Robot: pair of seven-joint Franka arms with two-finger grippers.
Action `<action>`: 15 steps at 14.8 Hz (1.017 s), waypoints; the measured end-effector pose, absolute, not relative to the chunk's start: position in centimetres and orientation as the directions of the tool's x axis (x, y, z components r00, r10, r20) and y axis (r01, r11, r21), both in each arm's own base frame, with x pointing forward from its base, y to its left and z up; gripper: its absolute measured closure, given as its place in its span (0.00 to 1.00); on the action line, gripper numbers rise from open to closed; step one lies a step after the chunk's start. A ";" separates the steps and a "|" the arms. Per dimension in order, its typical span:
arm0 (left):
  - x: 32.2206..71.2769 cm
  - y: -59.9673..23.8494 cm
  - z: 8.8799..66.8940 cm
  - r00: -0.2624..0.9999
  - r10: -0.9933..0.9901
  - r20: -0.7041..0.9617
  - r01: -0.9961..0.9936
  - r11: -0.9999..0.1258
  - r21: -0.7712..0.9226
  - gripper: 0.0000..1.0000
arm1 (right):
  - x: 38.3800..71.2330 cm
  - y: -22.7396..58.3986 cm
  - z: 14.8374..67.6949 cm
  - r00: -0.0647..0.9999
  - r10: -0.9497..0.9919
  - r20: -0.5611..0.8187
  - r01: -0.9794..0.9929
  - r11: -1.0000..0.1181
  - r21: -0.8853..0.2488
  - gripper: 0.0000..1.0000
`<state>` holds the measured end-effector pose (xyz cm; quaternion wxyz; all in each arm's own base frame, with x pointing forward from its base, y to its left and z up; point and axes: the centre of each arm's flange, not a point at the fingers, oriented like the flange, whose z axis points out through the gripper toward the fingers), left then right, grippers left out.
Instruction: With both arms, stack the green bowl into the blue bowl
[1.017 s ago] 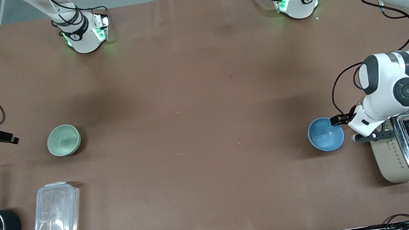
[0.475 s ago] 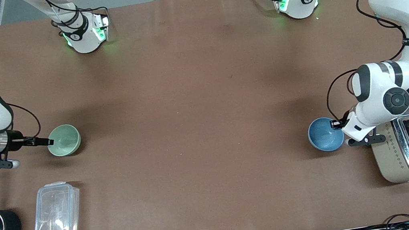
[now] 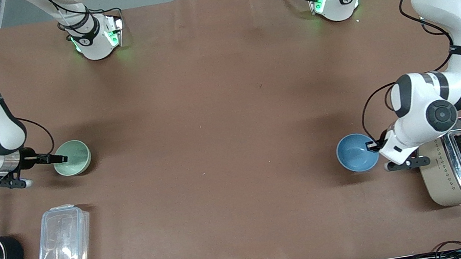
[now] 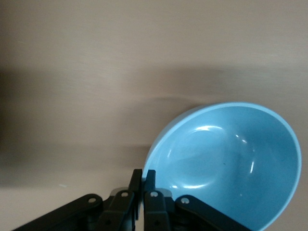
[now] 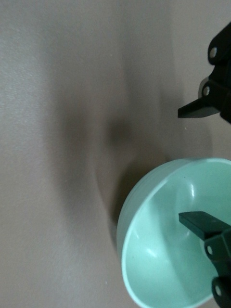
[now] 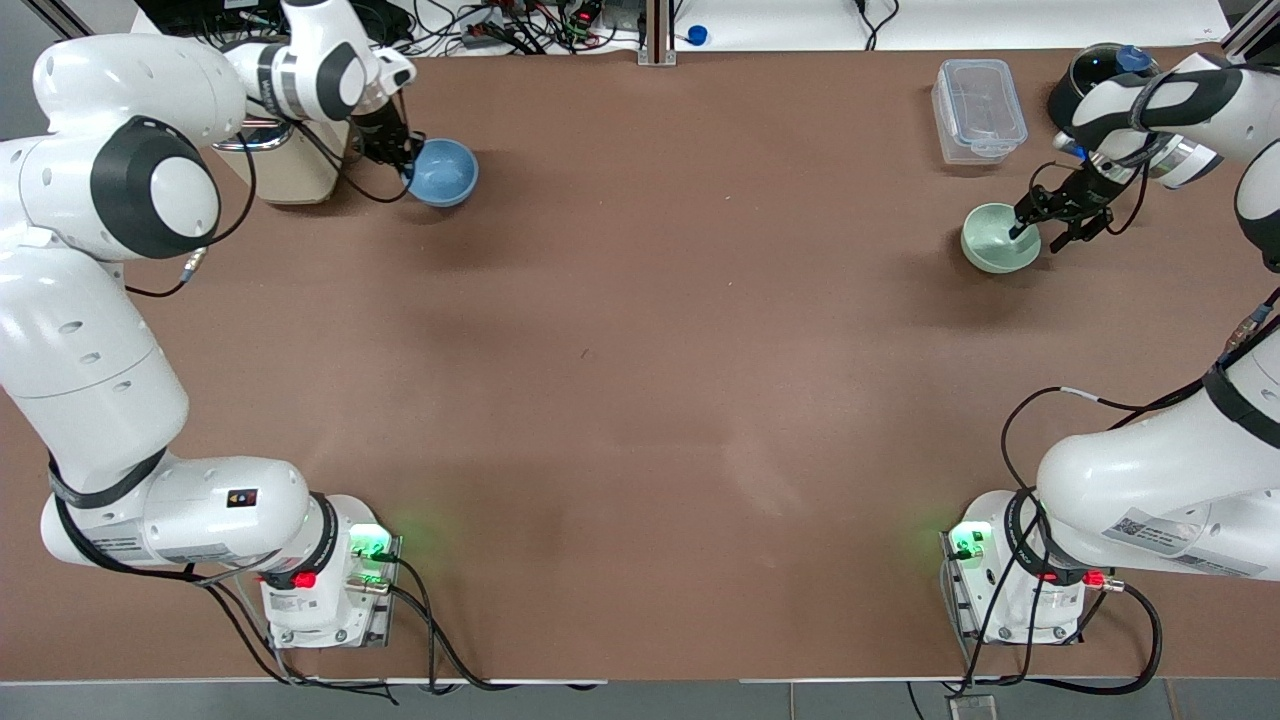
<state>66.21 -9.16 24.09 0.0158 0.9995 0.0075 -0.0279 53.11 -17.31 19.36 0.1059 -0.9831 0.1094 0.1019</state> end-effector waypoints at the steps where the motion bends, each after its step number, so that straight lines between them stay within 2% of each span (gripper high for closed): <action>1: 66.0 -11.5 24.7 0.997 0.032 -0.068 0.035 -0.998 0.047 0.94 | 52.9 -17.1 19.0 0.956 -0.190 -0.223 -0.233 -0.955 -0.185 0.28; 7: 61.7 -28.1 28.7 0.978 0.169 -0.125 0.184 -0.975 0.126 0.94 | 53.2 -16.0 18.9 0.964 -0.165 -0.208 -0.204 -0.961 -0.185 0.92; 8: 60.4 -31.1 28.9 0.974 0.183 -0.131 0.200 -0.972 0.124 0.94 | 53.4 -15.9 19.3 0.966 -0.161 -0.200 -0.198 -0.962 -0.185 0.95; 11: 56.1 -38.7 28.7 0.967 0.206 -0.148 0.223 -0.969 0.107 0.94 | 54.7 -15.6 22.0 0.976 -0.149 -0.157 -0.177 -0.967 -0.184 0.95; 15: 51.5 -45.8 25.8 0.963 0.222 -0.154 0.244 -0.959 0.144 0.94 | 56.8 -14.2 27.1 0.971 -0.124 -0.205 -0.168 -0.962 -0.214 0.95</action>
